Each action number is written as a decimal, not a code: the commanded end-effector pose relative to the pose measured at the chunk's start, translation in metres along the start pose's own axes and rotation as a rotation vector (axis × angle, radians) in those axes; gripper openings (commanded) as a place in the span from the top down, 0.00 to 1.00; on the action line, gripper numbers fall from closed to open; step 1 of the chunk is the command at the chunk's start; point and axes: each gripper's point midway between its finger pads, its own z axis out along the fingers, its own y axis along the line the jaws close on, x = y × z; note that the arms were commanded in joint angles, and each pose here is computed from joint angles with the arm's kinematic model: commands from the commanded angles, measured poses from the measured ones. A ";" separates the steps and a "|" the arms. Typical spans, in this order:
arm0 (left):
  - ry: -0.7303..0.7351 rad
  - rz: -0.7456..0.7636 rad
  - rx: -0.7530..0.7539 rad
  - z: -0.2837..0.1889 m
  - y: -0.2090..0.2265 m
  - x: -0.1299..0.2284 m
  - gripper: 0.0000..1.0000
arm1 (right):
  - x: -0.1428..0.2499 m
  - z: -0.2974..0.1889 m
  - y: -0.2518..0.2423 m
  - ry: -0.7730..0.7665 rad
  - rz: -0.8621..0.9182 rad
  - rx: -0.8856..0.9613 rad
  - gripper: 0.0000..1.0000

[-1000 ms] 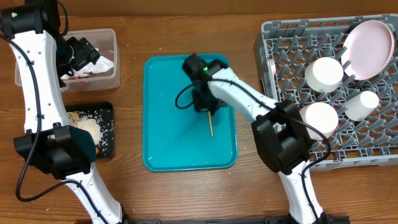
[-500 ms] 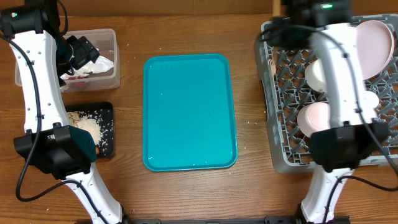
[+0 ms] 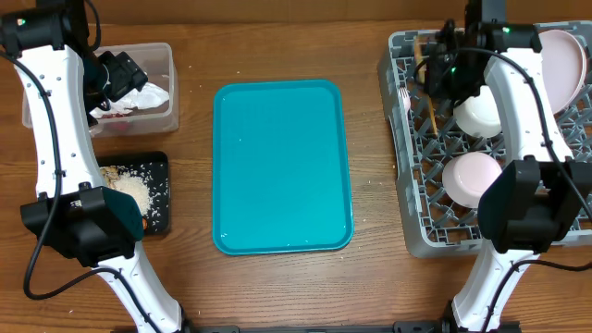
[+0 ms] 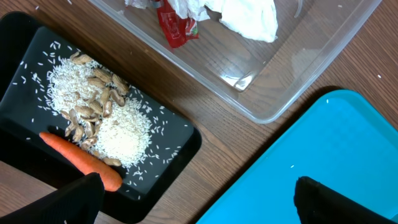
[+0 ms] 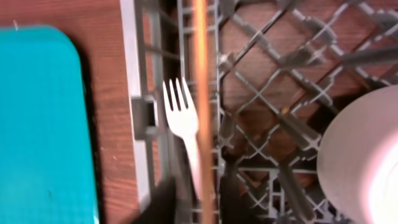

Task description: Sort waste into correct bins and load items into the dishwasher rack

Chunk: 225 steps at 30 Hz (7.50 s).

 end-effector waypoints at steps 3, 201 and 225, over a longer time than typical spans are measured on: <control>-0.002 0.005 -0.008 0.001 -0.001 0.001 0.00 | 0.001 -0.001 0.005 -0.001 0.045 -0.015 0.29; -1.257 0.515 0.433 0.014 0.065 0.186 0.00 | 0.207 -0.099 0.000 -1.272 0.042 -0.033 0.00; -1.257 0.515 0.433 0.014 0.065 0.186 0.00 | 0.207 -0.100 0.000 -1.273 0.042 -0.033 0.00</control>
